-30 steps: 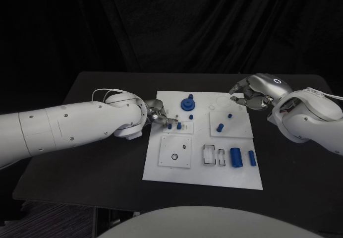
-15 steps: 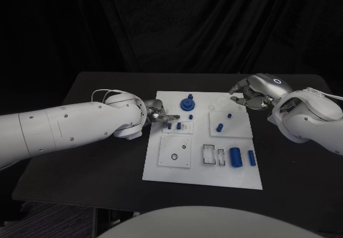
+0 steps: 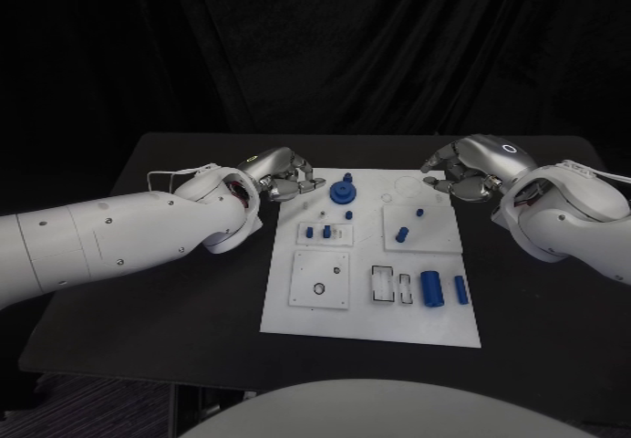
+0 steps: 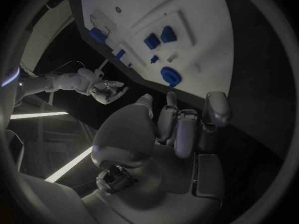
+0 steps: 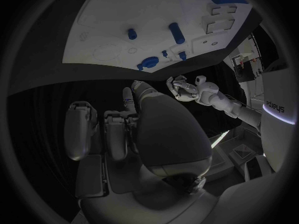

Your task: Assemble the parts on the task board

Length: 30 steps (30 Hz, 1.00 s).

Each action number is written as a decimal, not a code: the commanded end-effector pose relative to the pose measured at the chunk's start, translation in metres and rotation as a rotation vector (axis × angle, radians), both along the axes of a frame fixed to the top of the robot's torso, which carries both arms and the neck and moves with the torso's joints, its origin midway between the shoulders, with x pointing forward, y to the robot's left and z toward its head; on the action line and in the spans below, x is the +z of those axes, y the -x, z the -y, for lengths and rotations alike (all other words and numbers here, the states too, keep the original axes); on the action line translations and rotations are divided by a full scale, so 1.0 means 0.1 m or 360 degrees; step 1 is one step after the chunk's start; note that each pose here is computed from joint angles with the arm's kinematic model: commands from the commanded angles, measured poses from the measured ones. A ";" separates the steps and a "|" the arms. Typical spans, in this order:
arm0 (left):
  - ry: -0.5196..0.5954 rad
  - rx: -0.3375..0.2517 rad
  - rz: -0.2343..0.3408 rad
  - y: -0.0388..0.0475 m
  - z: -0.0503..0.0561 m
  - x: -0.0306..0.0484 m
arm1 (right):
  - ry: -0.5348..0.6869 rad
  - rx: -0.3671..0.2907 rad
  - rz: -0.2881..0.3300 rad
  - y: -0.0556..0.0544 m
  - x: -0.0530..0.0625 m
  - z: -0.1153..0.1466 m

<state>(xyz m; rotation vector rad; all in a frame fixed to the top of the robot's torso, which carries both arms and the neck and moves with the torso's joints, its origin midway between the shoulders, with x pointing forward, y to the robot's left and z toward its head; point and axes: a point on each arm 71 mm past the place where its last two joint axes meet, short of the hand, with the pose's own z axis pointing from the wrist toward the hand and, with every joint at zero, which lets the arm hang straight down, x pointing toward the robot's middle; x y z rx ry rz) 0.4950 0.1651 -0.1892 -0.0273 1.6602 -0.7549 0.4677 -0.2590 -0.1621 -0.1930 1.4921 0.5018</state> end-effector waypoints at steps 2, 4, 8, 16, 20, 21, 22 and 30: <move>0.0067 -0.0419 0.0384 0.057 0.18 0.149 | -0.0004 -0.0007 0.0017 0.00 0.00 -0.01; 0.0045 -0.0518 0.0363 0.042 0.25 0.125 | -0.0004 -0.0005 0.0016 0.00 0.00 -0.01; -0.0010 -0.0662 0.0294 -0.039 0.39 0.062 | -0.0002 -0.0004 0.0016 -0.01 -0.01 -0.01; -0.0113 -0.0740 0.0178 -0.195 0.53 -0.052 | -0.0004 0.0002 0.0016 -0.01 -0.01 -0.03; -0.0202 -0.0746 0.0134 -0.225 0.58 -0.131 | -0.0009 0.0003 0.0023 0.00 -0.01 -0.03; -0.0215 -0.0744 0.0123 -0.228 0.58 -0.144 | -0.0010 0.0003 0.0024 0.00 -0.01 -0.02; -0.0228 -0.0741 0.0110 -0.231 0.60 -0.159 | -0.0010 0.0002 0.0024 0.00 -0.01 -0.02; -0.0274 -0.0732 0.0055 -0.232 0.66 -0.223 | -0.0008 -0.0003 0.0021 0.00 -0.01 -0.01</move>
